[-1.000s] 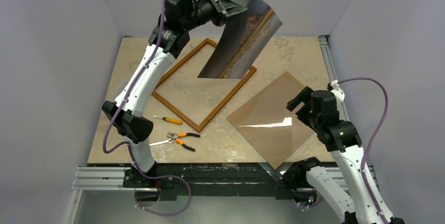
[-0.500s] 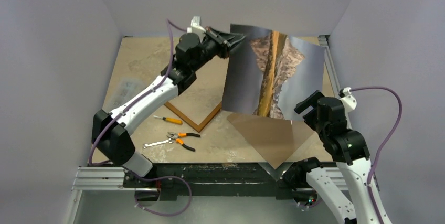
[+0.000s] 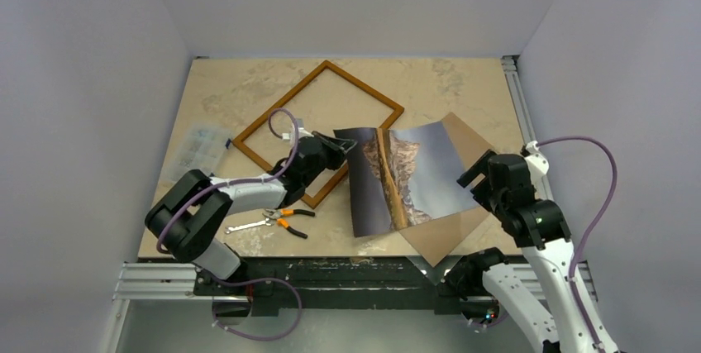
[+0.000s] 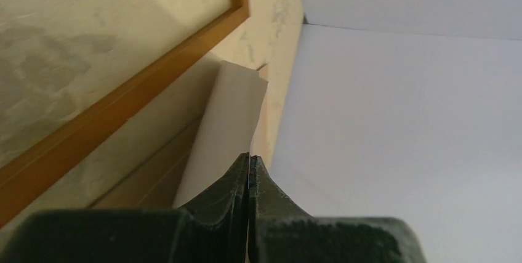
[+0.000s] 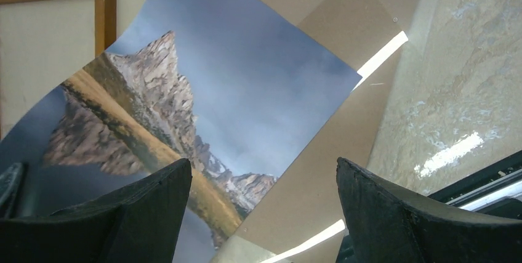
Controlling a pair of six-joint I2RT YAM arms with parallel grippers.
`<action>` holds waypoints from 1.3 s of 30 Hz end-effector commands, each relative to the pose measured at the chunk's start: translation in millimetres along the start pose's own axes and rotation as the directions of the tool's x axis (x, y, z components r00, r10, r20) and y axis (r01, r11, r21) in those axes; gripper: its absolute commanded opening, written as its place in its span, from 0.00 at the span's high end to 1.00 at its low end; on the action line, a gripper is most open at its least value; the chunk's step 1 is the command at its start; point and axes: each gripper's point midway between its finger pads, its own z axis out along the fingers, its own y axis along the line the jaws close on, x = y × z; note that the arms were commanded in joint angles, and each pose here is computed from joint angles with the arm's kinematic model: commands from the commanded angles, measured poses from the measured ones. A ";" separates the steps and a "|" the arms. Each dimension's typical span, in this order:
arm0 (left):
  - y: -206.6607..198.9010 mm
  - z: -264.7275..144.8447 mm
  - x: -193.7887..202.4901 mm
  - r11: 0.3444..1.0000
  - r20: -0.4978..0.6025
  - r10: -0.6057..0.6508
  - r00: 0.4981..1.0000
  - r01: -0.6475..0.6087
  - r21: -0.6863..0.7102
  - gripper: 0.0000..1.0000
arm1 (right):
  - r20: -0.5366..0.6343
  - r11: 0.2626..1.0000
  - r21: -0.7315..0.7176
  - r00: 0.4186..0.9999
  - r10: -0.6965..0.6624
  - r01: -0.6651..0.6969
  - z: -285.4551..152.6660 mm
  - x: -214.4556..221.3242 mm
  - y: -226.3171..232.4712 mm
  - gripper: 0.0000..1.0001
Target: Take the photo out of the frame
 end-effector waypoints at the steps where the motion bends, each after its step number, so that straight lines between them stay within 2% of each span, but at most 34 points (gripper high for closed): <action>1: -17.2 -21.2 -3.4 0.990 0.085 0.087 0.993 -0.096 0.107 1.00 | -0.022 1.000 -0.005 0.999 -0.024 0.024 6.1 4.0 5.3 0.15; 4: -1.5 -39.7 -1.4 0.968 0.098 0.248 0.964 -0.251 0.014 1.00 | -0.050 0.999 0.004 0.998 -0.045 0.045 12.1 11.4 3.7 0.15; 6: 9.6 -49.3 5.4 0.951 0.072 0.308 0.949 -0.307 -0.024 1.00 | -0.060 0.999 -0.005 0.997 -0.046 0.046 16.0 16.2 4.5 0.15; 7: 19.0 -53.9 6.9 0.946 0.065 0.322 0.945 -0.318 -0.062 1.00 | -0.068 0.999 -0.012 0.997 -0.045 0.044 17.6 19.0 5.1 0.15; 11: 58.9 -68.5 12.6 0.913 0.002 0.359 0.933 -0.350 -0.209 0.86 | -0.081 0.999 -0.036 0.996 -0.038 0.035 19.5 23.5 8.9 0.16; 13: 72.5 -74.9 17.4 0.900 -0.033 0.368 0.929 -0.365 -0.237 0.82 | -0.082 0.999 -0.035 0.996 -0.043 0.040 18.9 23.7 8.1 0.16; 16: 80.8 -81.3 32.0 0.889 -0.089 0.390 0.916 -0.400 -0.224 0.81 | -0.081 0.998 -0.038 0.996 -0.047 0.044 19.1 24.6 7.1 0.16; 20: 91.9 -87.5 50.0 0.893 -0.148 0.371 0.917 -0.396 -0.212 0.96 | -0.096 0.998 -0.043 0.994 -0.050 0.046 21.3 29.5 6.8 0.16; 29: 111.5 -108.4 73.2 0.891 -0.245 0.342 0.907 -0.396 -0.221 0.94 | -0.119 0.997 -0.036 0.990 -0.075 0.071 27.7 38.3 2.7 0.16; 34: 123.0 -118.7 89.6 0.915 -0.285 0.264 0.921 -0.333 -0.229 1.00 | -0.118 0.998 -0.024 0.991 -0.066 0.063 35.2 40.4 2.8 0.13; 37: 121.2 -121.0 92.6 0.924 -0.287 0.229 0.930 -0.301 -0.238 1.00 | -0.066 0.995 0.096 0.998 -0.003 0.009 37.0 33.4 -17.7 0.03; 39: 123.5 -124.0 93.9 0.927 -0.285 0.197 0.938 -0.272 -0.257 1.00 | -0.027 0.993 0.120 0.999 0.026 -0.023 39.3 29.4 -22.9 0.02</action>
